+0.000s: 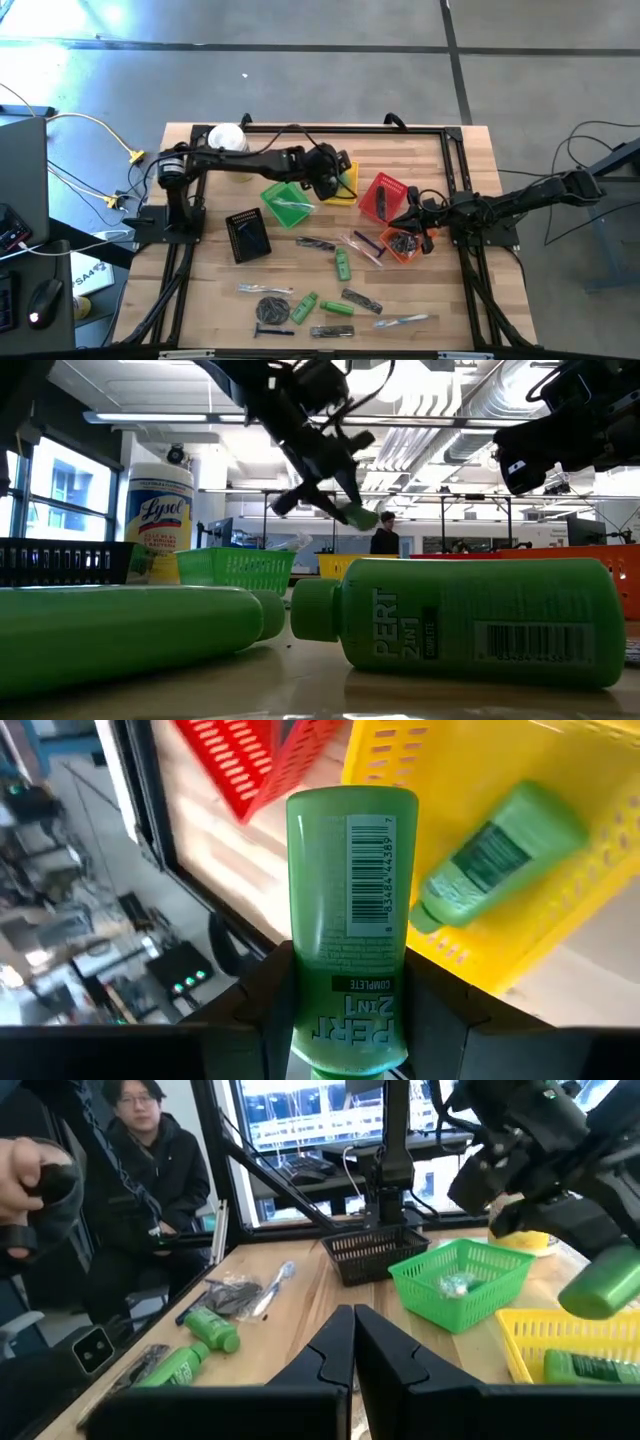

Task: Pick & Place Travel size toiletries

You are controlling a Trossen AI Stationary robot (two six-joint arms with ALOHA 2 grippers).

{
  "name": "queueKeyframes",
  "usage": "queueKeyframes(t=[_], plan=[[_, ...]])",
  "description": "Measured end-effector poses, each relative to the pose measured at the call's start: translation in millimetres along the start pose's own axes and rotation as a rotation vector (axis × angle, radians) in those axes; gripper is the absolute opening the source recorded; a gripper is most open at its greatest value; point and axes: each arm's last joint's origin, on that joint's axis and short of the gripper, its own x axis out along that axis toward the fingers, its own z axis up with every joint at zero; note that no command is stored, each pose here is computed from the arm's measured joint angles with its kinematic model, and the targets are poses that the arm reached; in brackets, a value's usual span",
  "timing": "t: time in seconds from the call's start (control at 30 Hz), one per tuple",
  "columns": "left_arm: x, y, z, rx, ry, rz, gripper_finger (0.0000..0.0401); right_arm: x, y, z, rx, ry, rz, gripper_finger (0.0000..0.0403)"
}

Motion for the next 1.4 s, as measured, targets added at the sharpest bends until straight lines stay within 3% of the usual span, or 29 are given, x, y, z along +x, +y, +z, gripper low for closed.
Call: queueKeyframes(t=[0.17,0.63,1.1,1.27,1.4], plan=[[16.6,-9.1,4.7,0.075,-0.004,-0.035,0.0138,0.9,-0.2,-1.8,0.007,0.016,-0.002,0.0003],[44.2,-29.2,13.4,0.145,-0.05,-0.115,0.0138,1.4,-0.4,-2.7,0.008,0.023,-0.004,0.0003],[44.3,-28.1,13.7,0.044,-0.053,-0.105,0.0203,1.4,-0.4,-2.8,0.008,0.023,-0.004,0.0003],[43.6,-28.2,13.1,0.009,-0.014,-0.111,0.0211,1.4,-0.4,-2.8,0.008,0.023,-0.004,0.0003],[25.5,-18.4,15.5,-0.024,0.023,-0.086,0.0211,1.4,-0.4,-2.8,0.008,0.024,-0.004,0.0003]])
